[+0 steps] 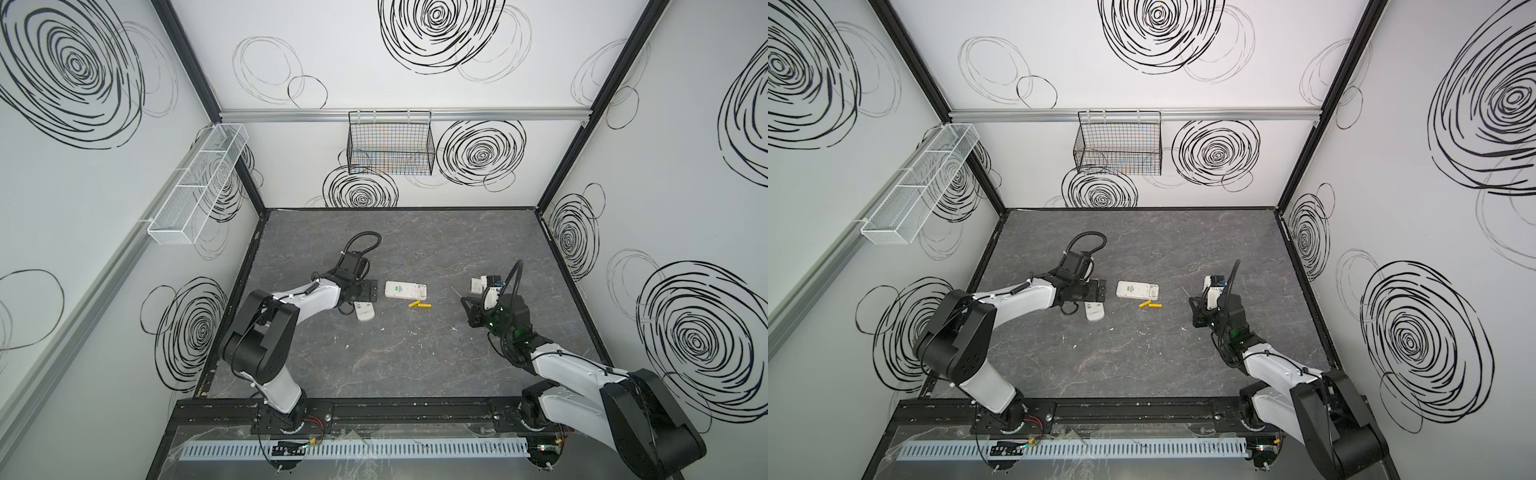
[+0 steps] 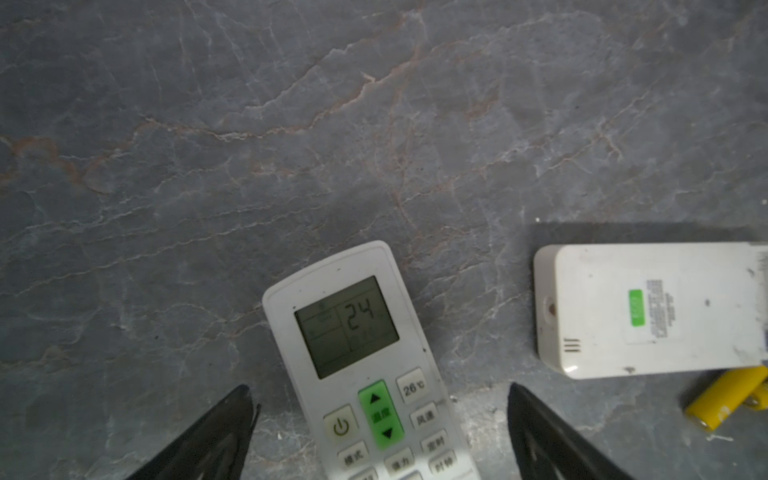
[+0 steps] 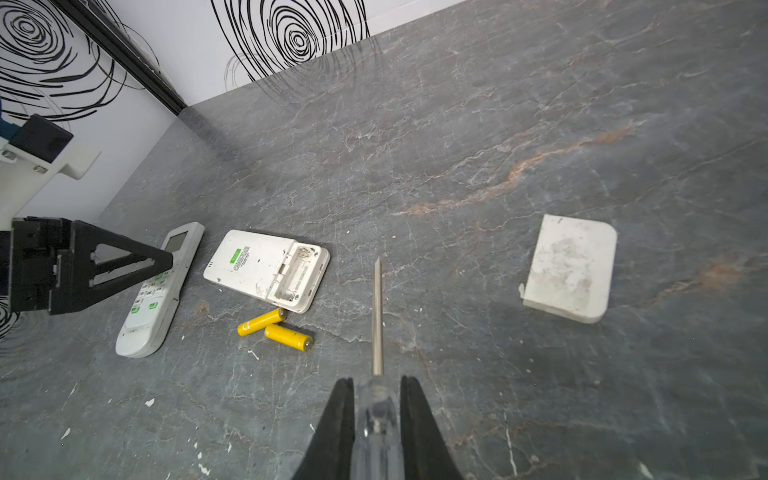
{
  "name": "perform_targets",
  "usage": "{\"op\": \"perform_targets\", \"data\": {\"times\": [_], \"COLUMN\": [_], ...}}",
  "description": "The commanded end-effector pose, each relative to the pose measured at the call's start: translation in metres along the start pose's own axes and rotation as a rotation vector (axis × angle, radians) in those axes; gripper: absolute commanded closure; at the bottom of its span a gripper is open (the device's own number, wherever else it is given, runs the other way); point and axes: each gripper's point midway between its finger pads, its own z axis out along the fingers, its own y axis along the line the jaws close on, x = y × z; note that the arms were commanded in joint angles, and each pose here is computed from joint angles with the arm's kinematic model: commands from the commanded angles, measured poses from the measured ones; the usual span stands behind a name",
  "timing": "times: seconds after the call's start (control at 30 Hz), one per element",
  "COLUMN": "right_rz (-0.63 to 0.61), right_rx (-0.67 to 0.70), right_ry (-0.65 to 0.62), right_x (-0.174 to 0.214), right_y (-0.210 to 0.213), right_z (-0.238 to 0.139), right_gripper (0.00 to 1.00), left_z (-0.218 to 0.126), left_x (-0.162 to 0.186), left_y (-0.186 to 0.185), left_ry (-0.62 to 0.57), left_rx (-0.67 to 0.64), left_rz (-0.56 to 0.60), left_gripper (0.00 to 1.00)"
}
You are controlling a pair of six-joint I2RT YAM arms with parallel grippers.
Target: Unload the batteries from the remote control
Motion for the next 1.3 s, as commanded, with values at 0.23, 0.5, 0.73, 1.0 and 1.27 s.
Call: {"op": "perform_targets", "data": {"times": [0.23, 0.5, 0.73, 1.0, 1.27], "right_rz": [0.053, 0.055, 0.052, 0.042, 0.026], "right_rx": [0.048, 0.062, 0.060, 0.071, 0.003], "right_ry": [-0.011, 0.011, 0.024, -0.013, -0.081], "right_x": [0.010, 0.024, 0.027, 0.011, -0.026], "right_y": [-0.012, -0.018, -0.018, -0.015, 0.009], "right_z": [0.003, -0.001, -0.001, -0.007, -0.014], "right_gripper": [0.94, 0.82, 0.70, 0.51, 0.39], "left_z": [0.024, 0.030, 0.017, -0.010, -0.050], "left_x": [0.007, 0.015, 0.001, -0.032, -0.096], "left_y": [-0.003, -0.007, -0.023, -0.029, -0.025], "left_ry": [0.037, 0.069, 0.017, -0.065, -0.157], "left_rx": [-0.054, -0.046, -0.022, 0.020, 0.163], "left_rz": [-0.019, -0.025, 0.024, 0.031, -0.088], "left_gripper": [0.10, 0.38, 0.49, 0.52, 0.57]}}
